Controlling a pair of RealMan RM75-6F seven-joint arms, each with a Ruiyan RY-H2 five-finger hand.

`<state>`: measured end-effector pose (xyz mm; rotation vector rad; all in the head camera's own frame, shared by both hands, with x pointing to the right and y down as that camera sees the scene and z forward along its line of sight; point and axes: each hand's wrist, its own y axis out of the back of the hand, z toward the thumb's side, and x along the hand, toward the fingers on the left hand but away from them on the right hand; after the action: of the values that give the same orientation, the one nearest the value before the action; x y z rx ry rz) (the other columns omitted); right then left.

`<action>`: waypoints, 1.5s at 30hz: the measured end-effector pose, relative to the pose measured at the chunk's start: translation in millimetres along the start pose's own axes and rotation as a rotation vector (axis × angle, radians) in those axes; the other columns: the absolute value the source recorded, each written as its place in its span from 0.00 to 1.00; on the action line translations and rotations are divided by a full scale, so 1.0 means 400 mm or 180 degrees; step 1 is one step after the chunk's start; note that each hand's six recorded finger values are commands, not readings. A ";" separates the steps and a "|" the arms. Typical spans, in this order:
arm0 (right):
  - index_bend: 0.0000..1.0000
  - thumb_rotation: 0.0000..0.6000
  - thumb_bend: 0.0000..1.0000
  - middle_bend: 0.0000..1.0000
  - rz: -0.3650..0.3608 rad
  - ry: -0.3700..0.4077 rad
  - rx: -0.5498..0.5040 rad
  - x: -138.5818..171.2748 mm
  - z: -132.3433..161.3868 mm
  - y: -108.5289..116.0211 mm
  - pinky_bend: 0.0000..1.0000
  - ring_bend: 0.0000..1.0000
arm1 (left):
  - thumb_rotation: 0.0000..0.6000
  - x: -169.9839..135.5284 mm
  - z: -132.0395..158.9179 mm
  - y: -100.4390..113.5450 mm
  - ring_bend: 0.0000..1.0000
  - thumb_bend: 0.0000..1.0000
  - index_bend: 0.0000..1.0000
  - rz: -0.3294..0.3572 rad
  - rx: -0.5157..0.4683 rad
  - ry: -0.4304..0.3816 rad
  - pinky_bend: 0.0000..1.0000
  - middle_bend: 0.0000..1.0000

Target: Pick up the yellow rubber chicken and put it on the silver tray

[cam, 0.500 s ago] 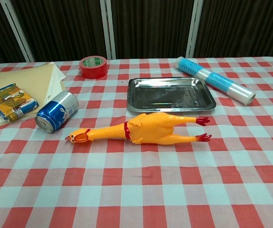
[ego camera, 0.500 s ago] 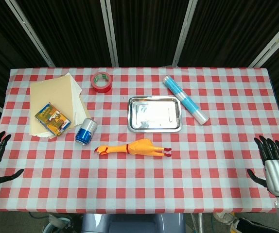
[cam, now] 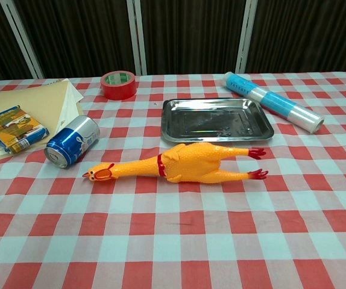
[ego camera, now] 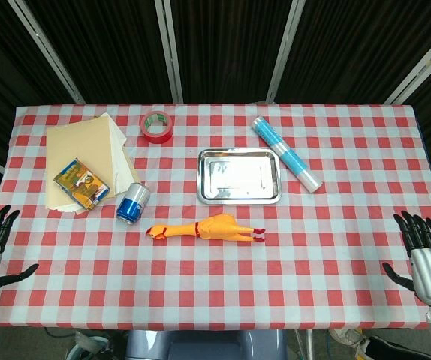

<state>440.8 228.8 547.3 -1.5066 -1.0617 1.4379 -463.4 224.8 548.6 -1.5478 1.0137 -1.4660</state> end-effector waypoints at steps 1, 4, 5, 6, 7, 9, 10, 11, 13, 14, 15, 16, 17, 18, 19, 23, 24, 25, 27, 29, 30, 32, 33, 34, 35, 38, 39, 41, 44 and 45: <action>0.00 1.00 0.24 0.07 -0.0003 0.0001 -0.0002 0.001 0.000 0.000 0.07 0.06 | 1.00 0.000 0.000 0.000 0.00 0.00 0.02 0.0003 0.0000 0.0001 0.01 0.01; 0.00 1.00 0.24 0.07 -0.0009 0.0011 -0.0006 0.003 0.000 0.000 0.07 0.06 | 1.00 0.001 0.001 0.002 0.00 0.00 0.02 0.0017 -0.0007 -0.0009 0.01 0.01; 0.00 1.00 0.24 0.07 -0.0010 0.0016 -0.0008 0.004 0.001 0.000 0.07 0.06 | 1.00 0.001 0.002 0.002 0.00 0.00 0.02 0.0018 -0.0011 -0.0015 0.01 0.01; 0.00 1.00 0.24 0.07 -0.0012 0.0023 -0.0011 0.005 0.003 0.000 0.07 0.06 | 1.00 0.002 0.003 0.001 0.00 0.00 0.02 0.0016 -0.0016 -0.0020 0.01 0.01; 0.00 1.00 0.24 0.07 -0.0015 0.0026 -0.0012 0.005 0.003 0.001 0.07 0.06 | 1.00 0.002 0.004 0.000 0.00 0.00 0.02 0.0012 -0.0021 -0.0026 0.01 0.02; 0.00 1.00 0.24 0.07 -0.0021 0.0027 -0.0016 0.006 0.005 0.001 0.07 0.06 | 1.00 0.004 0.006 -0.003 0.00 0.00 0.02 -0.0001 -0.0034 -0.0042 0.01 0.02; 0.00 1.00 0.24 0.07 -0.0020 0.0025 -0.0020 0.006 0.005 0.001 0.07 0.06 | 1.00 0.005 0.007 -0.004 0.00 0.00 0.03 -0.0006 -0.0038 -0.0049 0.01 0.02; 0.00 1.00 0.24 0.07 -0.0020 0.0025 -0.0021 0.006 0.005 0.001 0.07 0.06 | 1.00 0.006 0.009 -0.005 0.00 0.00 0.03 -0.0010 -0.0038 -0.0059 0.01 0.02; 0.00 1.00 0.24 0.07 -0.0011 0.0028 -0.0022 0.006 0.007 -0.001 0.07 0.06 | 1.00 0.009 0.010 -0.004 0.00 0.00 0.03 -0.0004 -0.0038 -0.0065 0.01 0.03; 0.00 1.00 0.24 0.07 -0.0006 0.0031 -0.0023 0.006 0.008 -0.002 0.07 0.06 | 1.00 0.013 0.012 -0.003 0.00 0.00 0.03 0.0009 -0.0039 -0.0065 0.01 0.03; 0.00 1.00 0.24 0.07 -0.0004 0.0030 -0.0025 0.005 0.008 -0.003 0.07 0.06 | 1.00 0.015 0.013 -0.002 0.00 0.01 0.03 0.0018 -0.0040 -0.0065 0.01 0.04; 0.00 1.00 0.24 0.07 -0.0003 0.0029 -0.0025 0.005 0.008 -0.003 0.07 0.06 | 1.00 0.017 0.014 -0.002 0.00 0.01 0.03 0.0023 -0.0042 -0.0065 0.01 0.05; 0.00 1.00 0.24 0.07 -0.0002 0.0030 -0.0025 0.004 0.008 -0.003 0.07 0.06 | 1.00 0.020 0.016 -0.001 0.00 0.01 0.04 0.0028 -0.0047 -0.0069 0.01 0.06; 0.00 1.00 0.24 0.07 0.0000 0.0031 -0.0026 0.004 0.009 -0.003 0.07 0.06 | 1.00 0.022 0.018 -0.001 0.00 0.01 0.04 0.0033 -0.0053 -0.0074 0.01 0.06; 0.00 1.00 0.24 0.07 0.0002 0.0032 -0.0026 0.003 0.009 -0.004 0.07 0.06 | 1.00 0.024 0.020 0.000 0.00 0.01 0.04 0.0038 -0.0062 -0.0079 0.01 0.07; 0.00 1.00 0.24 0.07 0.0002 0.0048 -0.0019 0.002 0.011 -0.003 0.07 0.06 | 1.00 0.037 0.037 0.000 0.01 0.02 0.06 0.0042 -0.0087 -0.0145 0.01 0.08; 0.00 1.00 0.24 0.07 0.0000 0.0055 -0.0018 0.001 0.012 -0.003 0.07 0.06 | 1.00 0.041 0.042 -0.001 0.03 0.03 0.06 0.0036 -0.0092 -0.0165 0.01 0.09; 0.00 1.00 0.24 0.07 -0.0002 0.0059 -0.0017 0.001 0.012 -0.002 0.07 0.06 | 1.00 0.045 0.047 -0.001 0.03 0.03 0.07 0.0029 -0.0098 -0.0187 0.02 0.10; 0.00 1.00 0.24 0.07 -0.0004 0.0068 -0.0020 0.001 0.014 -0.001 0.07 0.06 | 1.00 0.056 0.063 -0.002 0.04 0.03 0.07 0.0016 -0.0118 -0.0247 0.02 0.10; 0.00 1.00 0.24 0.07 -0.0002 0.0073 -0.0021 0.001 0.015 -0.001 0.07 0.06 | 1.00 0.070 0.083 -0.003 0.05 0.04 0.08 -0.0002 -0.0134 -0.0322 0.02 0.11; 0.00 1.00 0.24 0.07 0.0002 0.0077 -0.0021 0.001 0.016 -0.002 0.07 0.06 | 1.00 0.077 0.093 -0.003 0.05 0.04 0.09 -0.0013 -0.0138 -0.0361 0.03 0.12; 0.00 1.00 0.24 0.07 0.0008 0.0083 -0.0022 0.002 0.016 -0.003 0.07 0.06 | 1.00 0.094 0.120 -0.007 0.07 0.05 0.10 -0.0048 -0.0135 -0.0466 0.04 0.13; 0.00 1.00 0.24 0.07 0.0010 0.0086 -0.0022 0.002 0.017 -0.003 0.07 0.06 | 1.00 0.102 0.133 -0.009 0.08 0.05 0.11 -0.0067 -0.0131 -0.0518 0.05 0.15; 0.00 1.00 0.24 0.07 0.0010 0.0089 -0.0022 0.003 0.017 -0.003 0.07 0.06 | 1.00 0.111 0.147 -0.011 0.10 0.06 0.12 -0.0089 -0.0128 -0.0572 0.06 0.17; 0.00 1.00 0.24 0.07 0.0011 0.0093 -0.0023 0.003 0.018 -0.003 0.07 0.06 | 1.00 0.122 0.167 -0.015 0.12 0.07 0.14 -0.0124 -0.0128 -0.0646 0.06 0.18; 0.00 1.00 0.24 0.07 0.0016 0.0118 -0.0028 0.004 0.023 -0.004 0.07 0.06 | 1.00 0.155 0.228 -0.029 0.17 0.09 0.18 -0.0237 -0.0160 -0.0857 0.14 0.24; 0.00 1.00 0.24 0.07 0.0018 0.0131 -0.0028 0.004 0.026 -0.004 0.07 0.06 | 1.00 0.166 0.251 -0.034 0.18 0.10 0.20 -0.0277 -0.0177 -0.0930 0.18 0.26; 0.00 1.00 0.24 0.07 0.0022 0.0149 -0.0027 0.005 0.029 -0.005 0.07 0.06 | 1.00 0.192 0.308 -0.046 0.22 0.10 0.23 -0.0375 -0.0218 -0.1114 0.23 0.29; 0.00 1.00 0.24 0.07 0.0024 0.0155 -0.0027 0.007 0.031 -0.005 0.07 0.06 | 1.00 0.228 0.404 -0.066 0.25 0.10 0.26 -0.0503 -0.0263 -0.1394 0.27 0.32; 0.00 1.00 0.24 0.07 0.0028 0.0155 -0.0027 0.009 0.032 -0.005 0.07 0.06 | 1.00 0.236 0.433 -0.073 0.25 0.10 0.25 -0.0531 -0.0272 -0.1470 0.28 0.32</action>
<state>427.9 232.7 547.3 -1.5462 -1.0342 1.3975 -286.6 150.4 603.7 -1.9543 0.6926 -1.1014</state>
